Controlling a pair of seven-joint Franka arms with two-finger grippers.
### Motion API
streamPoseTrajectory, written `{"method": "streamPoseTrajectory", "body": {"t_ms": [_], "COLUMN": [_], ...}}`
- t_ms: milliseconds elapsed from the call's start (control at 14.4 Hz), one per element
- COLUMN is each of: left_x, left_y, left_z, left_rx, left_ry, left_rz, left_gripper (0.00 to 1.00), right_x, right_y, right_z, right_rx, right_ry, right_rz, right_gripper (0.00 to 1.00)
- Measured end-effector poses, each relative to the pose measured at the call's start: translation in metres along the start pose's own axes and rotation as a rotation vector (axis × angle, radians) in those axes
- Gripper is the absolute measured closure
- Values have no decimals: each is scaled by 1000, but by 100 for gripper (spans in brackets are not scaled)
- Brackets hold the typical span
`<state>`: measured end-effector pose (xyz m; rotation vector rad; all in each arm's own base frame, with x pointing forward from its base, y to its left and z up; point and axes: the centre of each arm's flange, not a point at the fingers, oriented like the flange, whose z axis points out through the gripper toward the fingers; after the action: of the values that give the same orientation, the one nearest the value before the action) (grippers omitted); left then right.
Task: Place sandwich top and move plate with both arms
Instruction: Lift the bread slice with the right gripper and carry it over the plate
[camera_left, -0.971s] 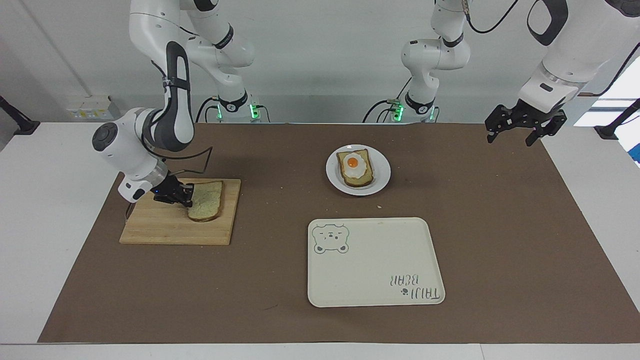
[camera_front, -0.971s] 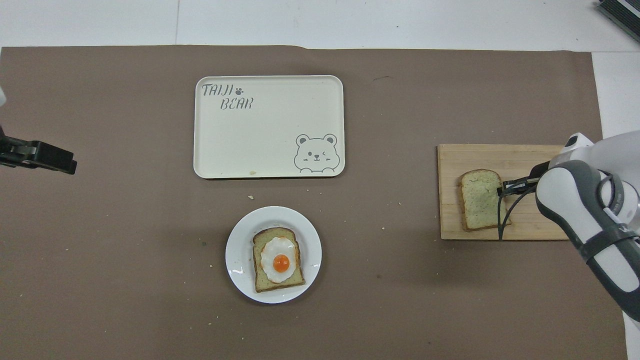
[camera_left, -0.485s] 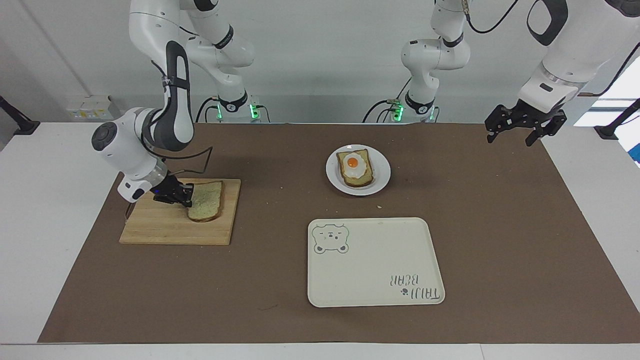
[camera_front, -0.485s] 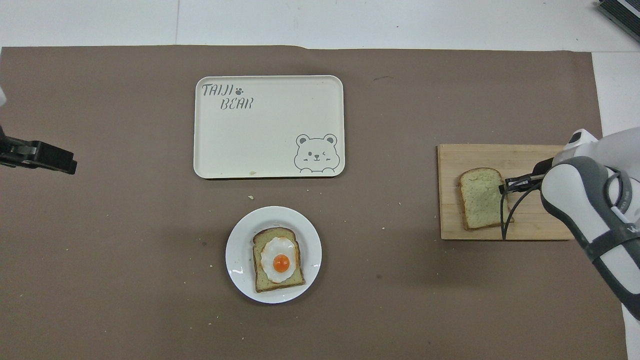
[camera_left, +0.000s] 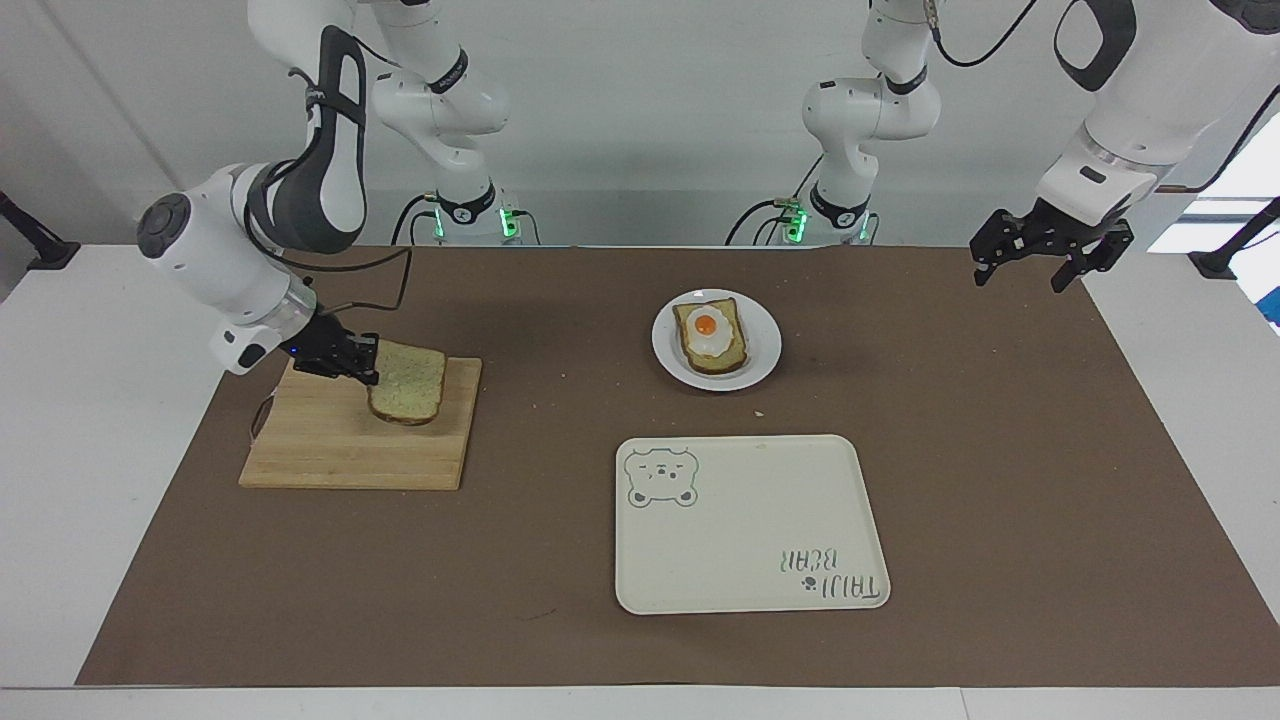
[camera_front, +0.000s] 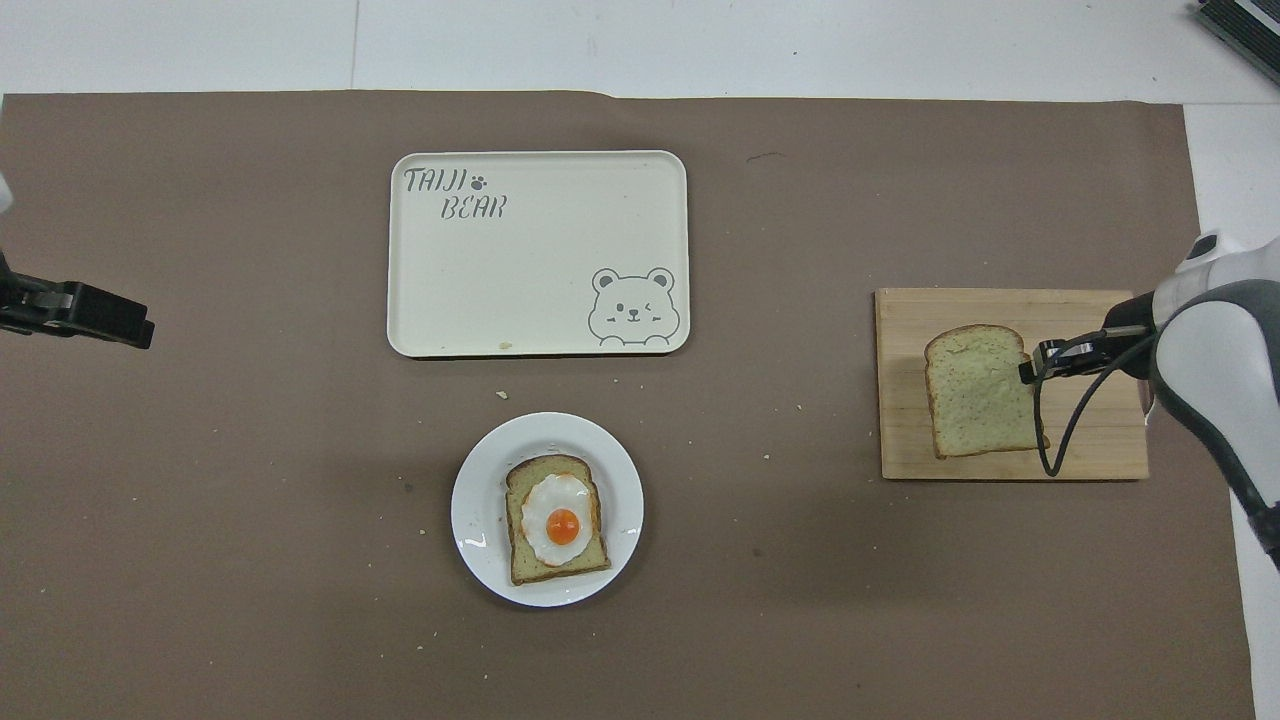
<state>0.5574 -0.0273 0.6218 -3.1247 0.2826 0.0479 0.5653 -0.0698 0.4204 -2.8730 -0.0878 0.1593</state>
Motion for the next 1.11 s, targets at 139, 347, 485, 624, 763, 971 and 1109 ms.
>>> {"method": "streamPoseTrajectory", "body": {"t_ms": [139,347,485,624,763,971,1109], "left_x": [0,0,0,0,0,0,0], "left_y": [0,0,0,0,0,0,0], "left_z": [0,0,0,0,0,0,0], "left_rx": [0,0,0,0,0,0,0], "left_ry": [0,0,0,0,0,0,0], "left_rz": [0,0,0,0,0,0,0], "left_gripper": [0,0,0,0,0,0,0], "right_x": [-6,-12,-13,-10,-8,-8,-10], "right_y": [-10,-24,-42,-74,-118,-182,-220], "right_z": [-14,-24,-23,-16,-4,10,18], "right_rx": [20,91,135,156,156,170,188], "right_ry": [-29,-53,-74,-98,-129,-143,-135], "right_rz": [-2,15,34,39,46,58,72], "right_gripper": [96,96,96,96,96,96,96]}}
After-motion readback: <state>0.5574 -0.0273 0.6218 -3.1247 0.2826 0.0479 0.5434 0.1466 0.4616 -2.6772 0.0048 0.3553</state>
